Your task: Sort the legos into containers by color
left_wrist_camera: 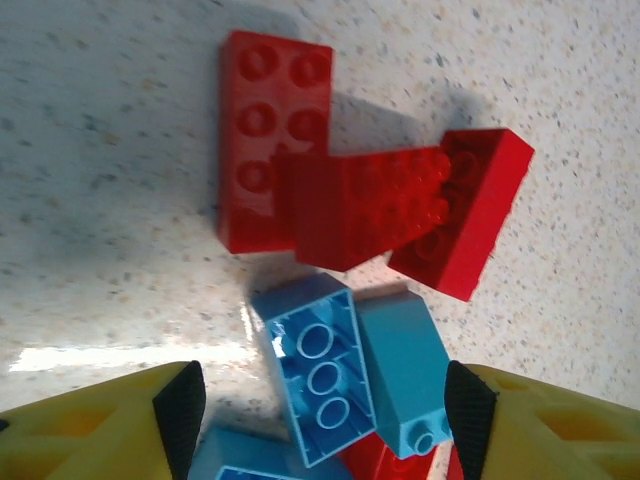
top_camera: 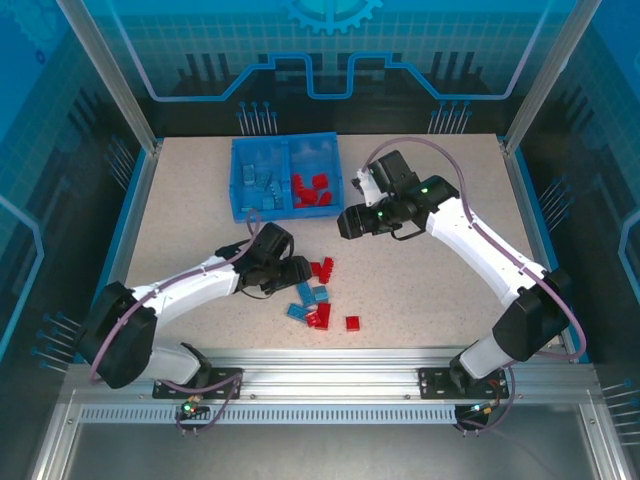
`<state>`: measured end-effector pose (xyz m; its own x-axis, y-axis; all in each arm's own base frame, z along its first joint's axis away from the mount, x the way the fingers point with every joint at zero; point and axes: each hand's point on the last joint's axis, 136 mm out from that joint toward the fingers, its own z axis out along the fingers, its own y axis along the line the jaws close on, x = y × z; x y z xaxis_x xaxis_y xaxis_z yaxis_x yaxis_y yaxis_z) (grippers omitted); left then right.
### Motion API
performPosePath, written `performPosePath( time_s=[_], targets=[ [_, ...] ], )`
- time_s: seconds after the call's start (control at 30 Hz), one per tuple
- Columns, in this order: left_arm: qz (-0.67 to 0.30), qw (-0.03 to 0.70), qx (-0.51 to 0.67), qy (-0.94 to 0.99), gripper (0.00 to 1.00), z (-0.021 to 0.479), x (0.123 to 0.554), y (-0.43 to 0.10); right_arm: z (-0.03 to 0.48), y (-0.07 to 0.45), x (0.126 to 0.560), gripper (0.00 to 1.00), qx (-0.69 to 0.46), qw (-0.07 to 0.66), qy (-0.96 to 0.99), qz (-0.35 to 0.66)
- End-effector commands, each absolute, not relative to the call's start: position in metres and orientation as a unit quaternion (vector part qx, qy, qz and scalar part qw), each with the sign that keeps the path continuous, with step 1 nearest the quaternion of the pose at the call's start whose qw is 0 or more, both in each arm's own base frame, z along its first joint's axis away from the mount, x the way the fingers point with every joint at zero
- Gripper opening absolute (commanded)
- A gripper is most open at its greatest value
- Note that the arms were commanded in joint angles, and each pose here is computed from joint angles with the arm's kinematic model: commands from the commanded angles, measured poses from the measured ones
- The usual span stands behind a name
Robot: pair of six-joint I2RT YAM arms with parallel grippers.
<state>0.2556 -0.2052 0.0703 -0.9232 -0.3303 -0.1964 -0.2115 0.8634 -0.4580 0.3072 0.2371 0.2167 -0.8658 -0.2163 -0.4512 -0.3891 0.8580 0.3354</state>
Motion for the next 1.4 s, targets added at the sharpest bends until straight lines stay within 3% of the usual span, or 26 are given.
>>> performPosePath(
  time_s=[0.0,0.33,0.67,0.9,1.23,1.37],
  targets=[
    [-0.231,0.112,-0.122,0.959,0.68,0.064,0.252,-0.218,0.229,0.237,0.313,0.71,-0.154,0.216,0.938,0.221],
    [-0.214,0.053,-0.116,0.968,0.7,0.044,0.249,-0.229,0.227,0.234,0.311,0.72,-0.157,0.212,0.941,0.214],
    [-0.118,-0.003,-0.118,0.986,0.68,0.023,0.237,-0.208,0.224,0.231,0.309,0.72,-0.154,0.21,0.943,0.209],
    [-0.062,-0.02,-0.118,0.991,0.55,0.015,0.229,-0.189,0.224,0.23,0.308,0.72,-0.152,0.21,0.943,0.209],
    [-0.071,0.02,-0.128,0.989,0.28,0.029,0.244,-0.188,0.209,0.241,0.285,0.72,-0.202,0.171,0.932,0.248],
    [-0.075,0.043,-0.125,0.988,0.22,0.043,0.254,-0.186,0.202,0.252,0.272,0.72,-0.23,0.148,0.923,0.27]
  ],
)
